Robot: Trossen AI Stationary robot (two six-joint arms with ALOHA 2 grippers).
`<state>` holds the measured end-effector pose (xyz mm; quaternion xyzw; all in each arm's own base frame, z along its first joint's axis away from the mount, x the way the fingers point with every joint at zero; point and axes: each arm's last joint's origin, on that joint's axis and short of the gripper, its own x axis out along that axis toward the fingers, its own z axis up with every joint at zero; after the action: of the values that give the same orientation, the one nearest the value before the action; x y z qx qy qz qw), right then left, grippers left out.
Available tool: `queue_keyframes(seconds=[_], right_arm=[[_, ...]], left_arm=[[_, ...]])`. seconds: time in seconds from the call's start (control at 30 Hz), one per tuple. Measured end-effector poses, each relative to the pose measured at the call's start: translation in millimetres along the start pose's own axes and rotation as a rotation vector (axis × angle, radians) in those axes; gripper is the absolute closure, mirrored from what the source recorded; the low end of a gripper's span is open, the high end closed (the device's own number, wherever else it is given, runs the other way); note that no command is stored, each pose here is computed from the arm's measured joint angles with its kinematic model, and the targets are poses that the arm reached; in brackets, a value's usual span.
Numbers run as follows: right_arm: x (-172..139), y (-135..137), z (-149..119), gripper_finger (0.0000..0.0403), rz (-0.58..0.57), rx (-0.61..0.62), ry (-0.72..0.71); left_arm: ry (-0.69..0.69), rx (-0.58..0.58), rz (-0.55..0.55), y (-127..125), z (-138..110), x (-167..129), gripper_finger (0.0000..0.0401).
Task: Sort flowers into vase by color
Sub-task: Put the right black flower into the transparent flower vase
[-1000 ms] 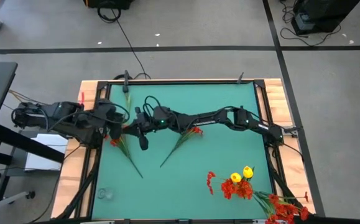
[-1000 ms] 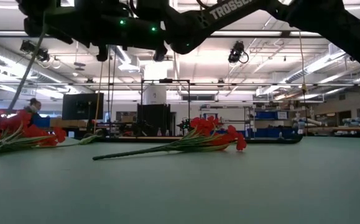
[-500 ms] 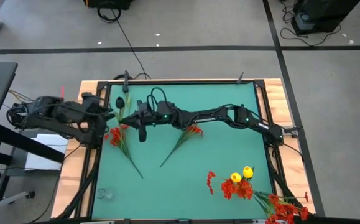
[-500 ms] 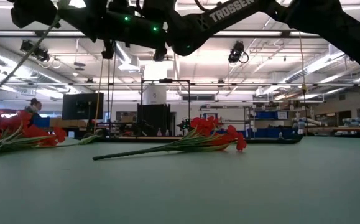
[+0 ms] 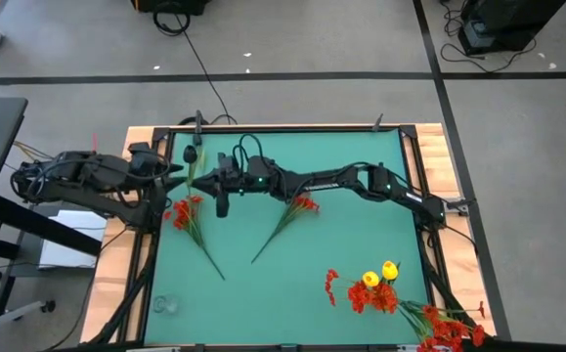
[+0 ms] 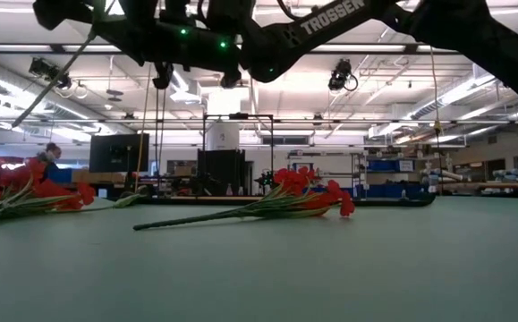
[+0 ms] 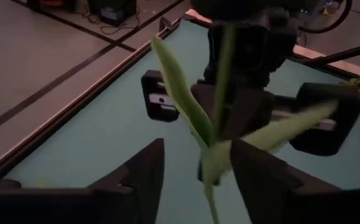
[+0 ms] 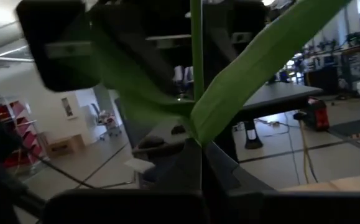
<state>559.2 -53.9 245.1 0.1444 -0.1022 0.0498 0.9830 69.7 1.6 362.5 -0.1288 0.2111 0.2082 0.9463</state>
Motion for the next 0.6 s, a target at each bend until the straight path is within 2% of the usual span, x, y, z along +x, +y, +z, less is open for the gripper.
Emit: queue_keyframes(seconds=[0.2,0.3,0.47,0.6], right_arm=[[-2,-10,4,0.0401,-0.06,0.072,-0.029],[-2,-12,6,0.0401,-0.054,0.068,-0.034],[-2,-10,7,0.0401,-0.021,0.051,-0.034],[-2,-9,6,0.0401,-0.017,0.029,-0.031]], left_arm=[[0.023,-0.009,0.004,1,-2,0,0.013],[0.016,-0.004,0.037,2,-3,0,0.0108],[-0.034,-0.015,0.122,4,-1,0,0.0105],[-0.024,-0.014,0.105,0,1,5,0.0118]])
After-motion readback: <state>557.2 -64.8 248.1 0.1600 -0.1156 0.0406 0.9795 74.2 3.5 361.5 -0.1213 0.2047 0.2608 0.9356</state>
